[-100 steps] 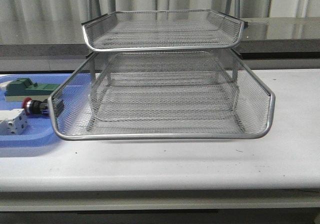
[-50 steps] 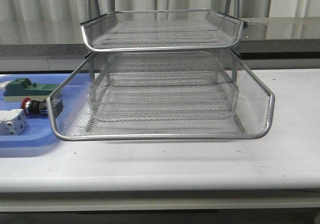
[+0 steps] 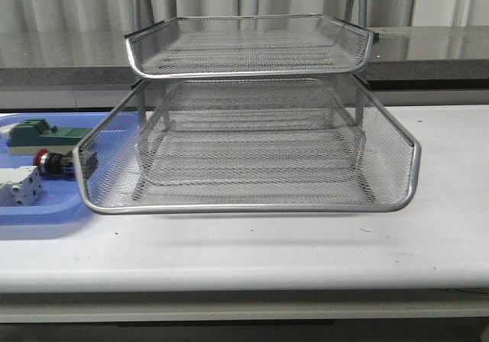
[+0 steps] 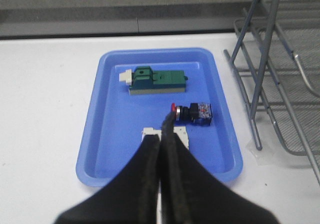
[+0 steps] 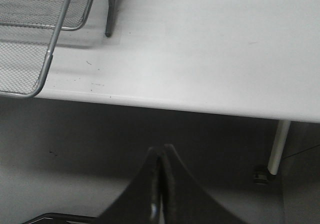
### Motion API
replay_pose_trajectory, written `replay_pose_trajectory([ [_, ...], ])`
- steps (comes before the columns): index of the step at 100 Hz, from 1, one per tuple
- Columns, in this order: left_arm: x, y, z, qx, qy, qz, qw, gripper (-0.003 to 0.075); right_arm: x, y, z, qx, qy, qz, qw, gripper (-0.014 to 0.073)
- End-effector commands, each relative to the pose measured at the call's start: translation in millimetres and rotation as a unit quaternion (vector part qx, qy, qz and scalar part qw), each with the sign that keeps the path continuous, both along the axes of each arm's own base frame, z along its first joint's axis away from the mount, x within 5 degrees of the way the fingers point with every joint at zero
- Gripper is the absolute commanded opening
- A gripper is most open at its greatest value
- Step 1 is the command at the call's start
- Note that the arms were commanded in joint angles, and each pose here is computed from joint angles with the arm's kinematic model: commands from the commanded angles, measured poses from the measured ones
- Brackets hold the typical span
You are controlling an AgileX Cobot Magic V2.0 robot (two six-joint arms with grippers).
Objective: Place button on rack with both arms
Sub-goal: 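Move the left gripper over the red push button in the blue tray, then lower the left gripper and grasp the red push button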
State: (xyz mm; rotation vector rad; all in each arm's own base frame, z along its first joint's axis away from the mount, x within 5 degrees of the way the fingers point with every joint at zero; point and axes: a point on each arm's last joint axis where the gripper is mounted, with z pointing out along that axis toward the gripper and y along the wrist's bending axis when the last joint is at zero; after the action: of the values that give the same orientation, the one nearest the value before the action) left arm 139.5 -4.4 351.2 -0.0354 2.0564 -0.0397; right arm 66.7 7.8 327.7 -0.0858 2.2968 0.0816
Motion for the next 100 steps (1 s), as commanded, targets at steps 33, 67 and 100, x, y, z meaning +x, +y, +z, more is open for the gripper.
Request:
replay_pose_trajectory([
  [33, 96.0, -4.7, -8.9, 0.047, 0.116, -0.025, 0.992, -0.0015, 2.7, -0.6, 13.3, -0.002, -0.040, -0.002, 0.999, -0.0068],
  [67, 108.8, -5.8, -19.8, 0.073, 0.148, -0.048, 0.985, 0.0589, 2.7, -0.6, 13.3, -0.002, -0.040, -0.002, 0.999, -0.0068],
  [100, 111.3, -7.4, -17.3, 0.069, 0.128, -0.053, 0.988, 0.0575, 2.7, -0.6, 13.3, -0.002, -0.040, -0.002, 0.999, -0.0068],
])
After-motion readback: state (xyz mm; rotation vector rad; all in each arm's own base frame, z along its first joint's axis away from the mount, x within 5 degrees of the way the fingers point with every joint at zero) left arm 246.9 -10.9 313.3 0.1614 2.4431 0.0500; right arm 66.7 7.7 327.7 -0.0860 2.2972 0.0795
